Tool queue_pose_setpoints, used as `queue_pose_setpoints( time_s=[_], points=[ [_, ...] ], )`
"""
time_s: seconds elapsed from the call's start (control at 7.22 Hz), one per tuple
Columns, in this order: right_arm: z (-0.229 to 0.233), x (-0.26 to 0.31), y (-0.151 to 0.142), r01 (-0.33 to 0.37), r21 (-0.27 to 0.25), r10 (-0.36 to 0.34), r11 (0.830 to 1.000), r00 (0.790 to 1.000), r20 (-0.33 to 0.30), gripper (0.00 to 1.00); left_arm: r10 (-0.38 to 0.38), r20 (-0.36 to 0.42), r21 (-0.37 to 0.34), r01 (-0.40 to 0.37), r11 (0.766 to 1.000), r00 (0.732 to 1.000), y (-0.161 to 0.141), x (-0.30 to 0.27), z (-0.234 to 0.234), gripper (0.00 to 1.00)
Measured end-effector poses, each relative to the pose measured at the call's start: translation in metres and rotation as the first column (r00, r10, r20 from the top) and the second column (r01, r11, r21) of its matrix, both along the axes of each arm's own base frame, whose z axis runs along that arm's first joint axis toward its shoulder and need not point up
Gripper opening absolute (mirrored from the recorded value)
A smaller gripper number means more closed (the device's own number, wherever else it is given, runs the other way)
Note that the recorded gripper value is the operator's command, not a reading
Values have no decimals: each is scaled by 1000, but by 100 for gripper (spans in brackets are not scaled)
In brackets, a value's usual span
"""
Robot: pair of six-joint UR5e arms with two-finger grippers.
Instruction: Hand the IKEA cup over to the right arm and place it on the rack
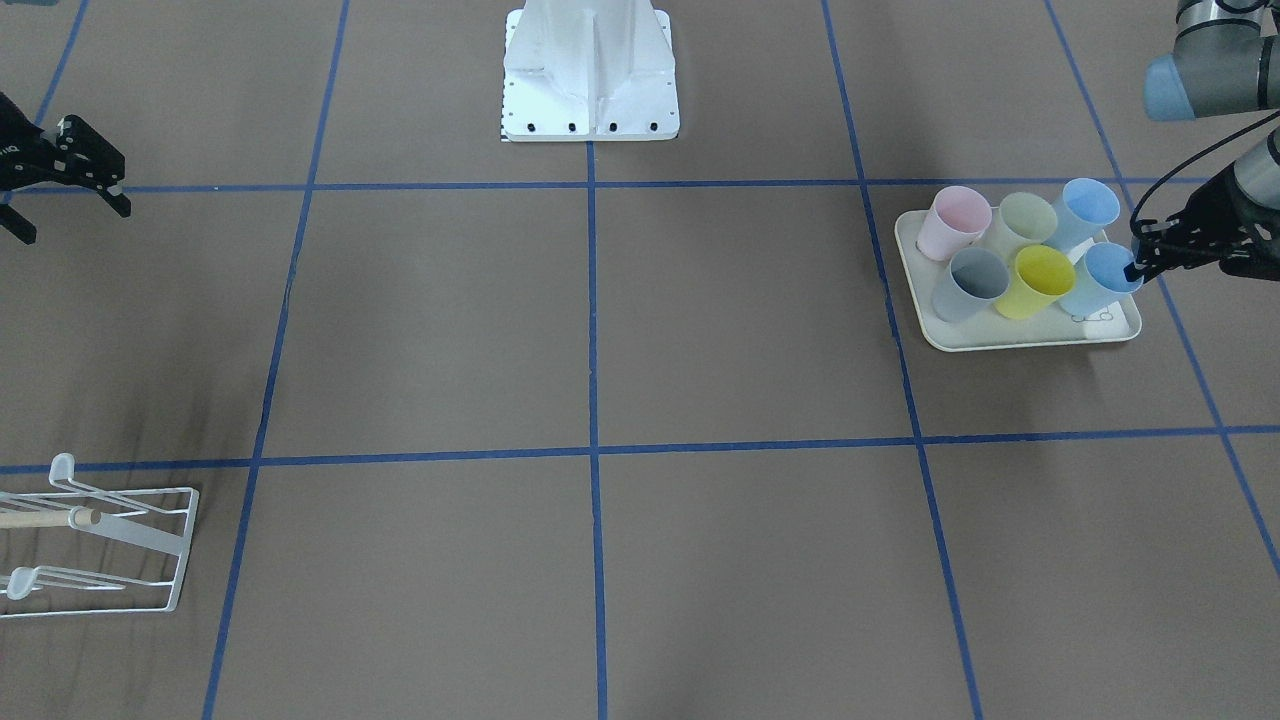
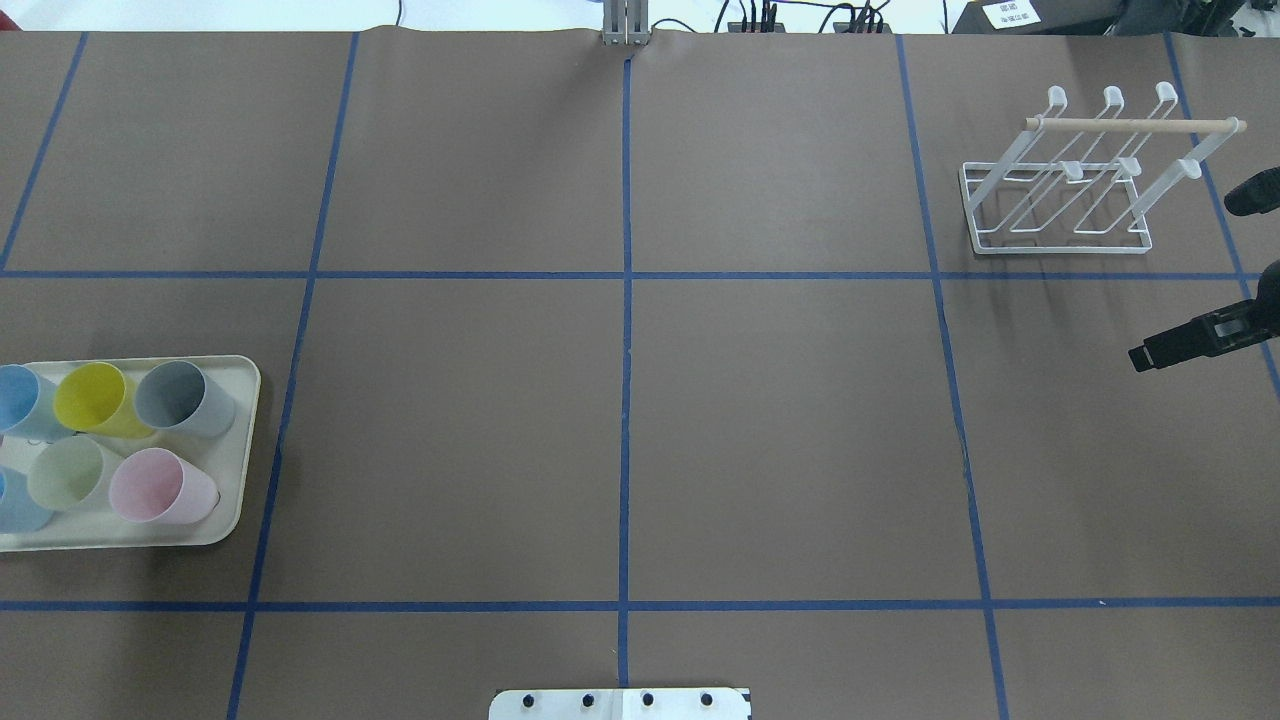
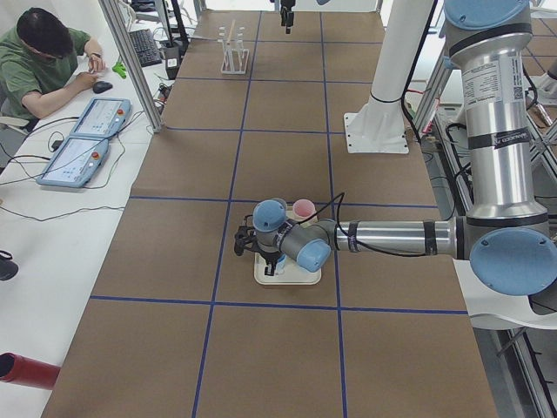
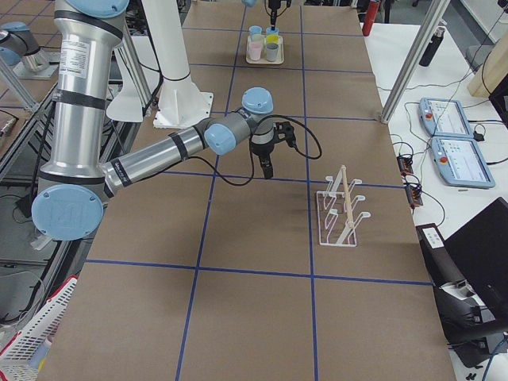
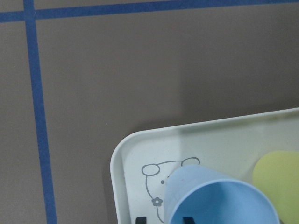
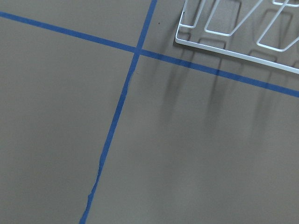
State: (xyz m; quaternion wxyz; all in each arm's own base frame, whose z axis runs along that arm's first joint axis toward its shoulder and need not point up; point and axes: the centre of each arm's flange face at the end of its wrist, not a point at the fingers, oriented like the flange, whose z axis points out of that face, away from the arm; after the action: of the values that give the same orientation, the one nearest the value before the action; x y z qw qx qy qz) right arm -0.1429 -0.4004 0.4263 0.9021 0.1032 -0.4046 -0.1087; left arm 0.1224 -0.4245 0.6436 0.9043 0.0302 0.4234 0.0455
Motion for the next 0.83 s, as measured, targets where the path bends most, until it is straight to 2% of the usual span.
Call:
queue_pose_setpoints(
  time_s=[0.42,0.55,0.83],
  points=[
    [-1,0,-1,0,3,0,1000,1000,2,100,24,-45,-15,-25,1000,999,-2,3,-6,0],
    [-4,-1,-2,-1,9,1,1000,1000,6,100,13,-63,-20,-15,1000,998,-5,-6,-9,0],
    [-14,-5,-10,-6,34,6,999,1000,12,100,-58,-61,-24,57,998,996,-13,-39,-9,0]
  ],
)
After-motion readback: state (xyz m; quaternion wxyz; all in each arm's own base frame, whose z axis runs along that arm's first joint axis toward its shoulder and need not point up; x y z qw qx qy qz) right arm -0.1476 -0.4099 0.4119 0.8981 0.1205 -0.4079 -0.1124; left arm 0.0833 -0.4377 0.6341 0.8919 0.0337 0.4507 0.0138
